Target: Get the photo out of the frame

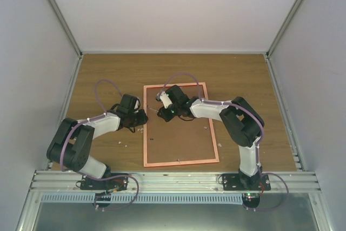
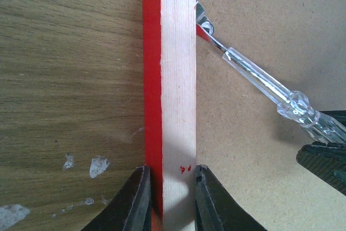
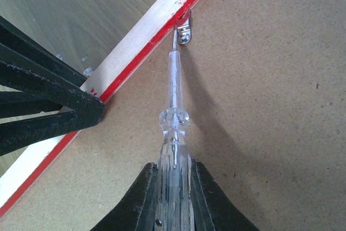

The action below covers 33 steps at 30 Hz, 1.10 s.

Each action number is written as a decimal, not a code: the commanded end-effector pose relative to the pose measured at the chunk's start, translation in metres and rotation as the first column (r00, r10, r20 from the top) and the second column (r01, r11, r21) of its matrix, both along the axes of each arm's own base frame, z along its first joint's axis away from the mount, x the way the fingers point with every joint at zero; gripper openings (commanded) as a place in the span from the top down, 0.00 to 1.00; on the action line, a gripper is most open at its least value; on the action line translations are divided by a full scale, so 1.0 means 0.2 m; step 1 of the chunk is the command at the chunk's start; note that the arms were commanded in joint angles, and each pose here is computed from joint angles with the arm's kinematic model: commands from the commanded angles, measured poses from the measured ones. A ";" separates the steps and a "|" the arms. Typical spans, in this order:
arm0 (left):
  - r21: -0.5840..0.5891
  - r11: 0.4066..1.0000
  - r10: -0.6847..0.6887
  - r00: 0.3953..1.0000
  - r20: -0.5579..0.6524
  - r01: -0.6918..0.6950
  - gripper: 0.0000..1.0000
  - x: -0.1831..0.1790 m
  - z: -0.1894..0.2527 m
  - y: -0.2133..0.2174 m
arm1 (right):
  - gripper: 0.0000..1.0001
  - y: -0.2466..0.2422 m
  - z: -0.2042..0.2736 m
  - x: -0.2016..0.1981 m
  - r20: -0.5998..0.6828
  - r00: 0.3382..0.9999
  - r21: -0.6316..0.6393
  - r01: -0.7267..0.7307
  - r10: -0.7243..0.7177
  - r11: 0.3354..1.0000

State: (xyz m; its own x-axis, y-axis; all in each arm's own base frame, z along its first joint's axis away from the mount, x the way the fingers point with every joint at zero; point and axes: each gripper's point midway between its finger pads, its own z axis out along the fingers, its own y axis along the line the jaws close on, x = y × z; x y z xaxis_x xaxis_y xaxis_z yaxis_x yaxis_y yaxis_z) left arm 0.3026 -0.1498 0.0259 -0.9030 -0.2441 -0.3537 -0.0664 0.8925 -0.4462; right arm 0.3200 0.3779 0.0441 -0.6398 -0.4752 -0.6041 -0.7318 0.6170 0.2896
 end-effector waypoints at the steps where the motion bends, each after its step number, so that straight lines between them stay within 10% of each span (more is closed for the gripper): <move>1: -0.037 0.999 -0.021 1.000 0.001 0.021 0.91 -0.04 0.00 -0.04 | 1.00 -0.05 -0.03 0.10 0.023 0.995 -0.045 0.098 -0.097 0.994; 33: -0.130 0.970 0.204 0.979 -0.025 -0.205 0.95 -0.11 0.04 0.04 | 0.99 -0.23 0.25 0.10 0.148 0.957 0.018 0.249 -0.249 0.968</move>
State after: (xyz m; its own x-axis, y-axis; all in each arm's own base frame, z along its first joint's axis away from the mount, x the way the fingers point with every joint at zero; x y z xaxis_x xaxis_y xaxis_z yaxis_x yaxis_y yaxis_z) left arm 0.2839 -0.1424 0.0260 -0.8736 -0.3557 -0.3322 -0.1590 0.8536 -0.4960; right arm 0.3344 0.3420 0.0790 -0.6597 -0.3557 -0.6620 -0.6154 0.7613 0.2042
